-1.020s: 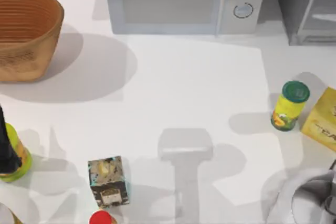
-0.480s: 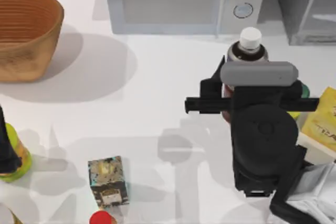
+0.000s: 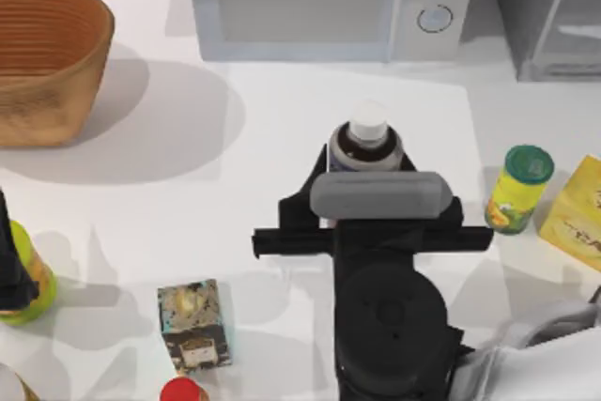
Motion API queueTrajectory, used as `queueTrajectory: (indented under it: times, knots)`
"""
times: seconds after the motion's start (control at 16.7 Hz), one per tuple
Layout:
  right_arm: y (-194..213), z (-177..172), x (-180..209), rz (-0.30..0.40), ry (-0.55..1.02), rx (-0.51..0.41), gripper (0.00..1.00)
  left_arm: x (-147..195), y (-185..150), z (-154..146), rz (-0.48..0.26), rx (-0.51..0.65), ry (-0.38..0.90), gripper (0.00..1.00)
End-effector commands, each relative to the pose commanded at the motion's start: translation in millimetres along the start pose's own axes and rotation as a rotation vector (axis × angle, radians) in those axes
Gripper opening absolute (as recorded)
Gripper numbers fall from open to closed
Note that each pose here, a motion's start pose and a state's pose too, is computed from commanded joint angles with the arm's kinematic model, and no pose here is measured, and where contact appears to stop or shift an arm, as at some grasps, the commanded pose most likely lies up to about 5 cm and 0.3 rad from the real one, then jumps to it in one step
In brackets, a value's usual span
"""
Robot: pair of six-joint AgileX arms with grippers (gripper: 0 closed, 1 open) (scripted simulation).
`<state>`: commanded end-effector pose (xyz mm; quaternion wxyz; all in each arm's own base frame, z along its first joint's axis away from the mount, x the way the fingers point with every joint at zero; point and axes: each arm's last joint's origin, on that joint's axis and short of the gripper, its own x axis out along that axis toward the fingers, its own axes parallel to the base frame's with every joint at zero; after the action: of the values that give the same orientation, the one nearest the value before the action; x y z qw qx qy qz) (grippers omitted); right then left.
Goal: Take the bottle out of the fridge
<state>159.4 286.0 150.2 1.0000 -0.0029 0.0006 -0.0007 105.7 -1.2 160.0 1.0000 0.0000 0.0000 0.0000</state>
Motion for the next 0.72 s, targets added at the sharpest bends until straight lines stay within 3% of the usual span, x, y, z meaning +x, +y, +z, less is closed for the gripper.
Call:
queueTrajectory:
  times: [0.3, 0.72]
  knots:
    - [-1.2, -4.0, 4.3, -0.003, 0.004, -0.008, 0.0, 0.0, 0.0, 0.0, 0.0, 0.0, 0.0, 1.0]
    - [0.7, -39.3, 46.8, -0.001, 0.003, -0.005, 0.0, 0.0, 0.0, 0.0, 0.0, 0.0, 0.0, 1.0]
